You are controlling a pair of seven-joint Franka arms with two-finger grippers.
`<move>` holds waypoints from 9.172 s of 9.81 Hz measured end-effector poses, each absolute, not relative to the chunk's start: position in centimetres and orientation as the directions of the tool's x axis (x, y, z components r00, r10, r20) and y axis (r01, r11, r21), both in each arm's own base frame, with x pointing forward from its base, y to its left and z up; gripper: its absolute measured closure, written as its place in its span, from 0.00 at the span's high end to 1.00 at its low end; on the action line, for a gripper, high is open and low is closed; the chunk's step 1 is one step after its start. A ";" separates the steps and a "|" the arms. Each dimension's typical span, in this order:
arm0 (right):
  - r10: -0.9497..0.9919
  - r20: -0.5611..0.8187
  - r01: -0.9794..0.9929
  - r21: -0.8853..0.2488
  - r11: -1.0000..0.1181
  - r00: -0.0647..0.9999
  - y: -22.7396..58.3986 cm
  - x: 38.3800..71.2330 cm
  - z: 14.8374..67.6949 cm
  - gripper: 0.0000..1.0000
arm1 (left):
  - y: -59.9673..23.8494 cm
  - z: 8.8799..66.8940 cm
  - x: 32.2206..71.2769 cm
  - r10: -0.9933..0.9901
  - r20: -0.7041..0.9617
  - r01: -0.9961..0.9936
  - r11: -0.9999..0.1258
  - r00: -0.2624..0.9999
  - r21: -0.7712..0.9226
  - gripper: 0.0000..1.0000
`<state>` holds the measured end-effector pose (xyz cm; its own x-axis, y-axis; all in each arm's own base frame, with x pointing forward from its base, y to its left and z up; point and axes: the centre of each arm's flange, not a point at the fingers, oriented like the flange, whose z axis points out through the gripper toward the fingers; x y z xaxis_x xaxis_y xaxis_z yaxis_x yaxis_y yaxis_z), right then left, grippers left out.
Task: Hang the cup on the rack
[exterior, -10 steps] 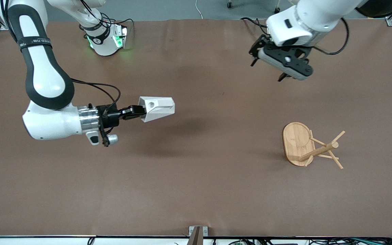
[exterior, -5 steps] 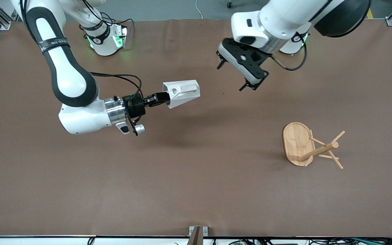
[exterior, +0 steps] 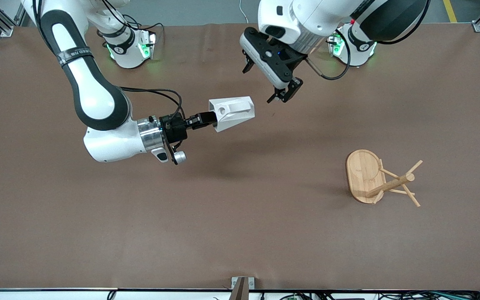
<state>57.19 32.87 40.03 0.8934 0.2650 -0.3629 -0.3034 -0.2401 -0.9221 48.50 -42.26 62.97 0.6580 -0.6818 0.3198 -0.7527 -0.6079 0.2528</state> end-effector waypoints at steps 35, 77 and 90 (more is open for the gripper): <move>0.037 -0.036 0.037 0.006 -0.999 0.999 0.9 63.2 49.8 1.00 | -40.3 51.3 52.6 -0.367 -0.048 -0.358 -0.924 0.929 0.134 0.77; -0.176 0.018 -0.177 0.037 -0.984 0.984 -5.2 53.8 66.8 1.00 | -8.6 40.8 60.7 -0.279 0.092 -0.283 -0.959 0.956 0.030 1.00; -0.180 -0.005 -0.180 0.027 -0.983 0.984 -5.3 53.7 66.5 1.00 | -5.2 64.9 52.4 -0.163 0.034 -0.164 -0.986 0.986 0.023 1.00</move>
<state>53.65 -5.33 66.47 0.9836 -0.1804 -0.0048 -0.1802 -0.9833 0.0270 52.44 -5.24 64.86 0.9861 -0.1628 0.0342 -0.1637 -0.9862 0.0232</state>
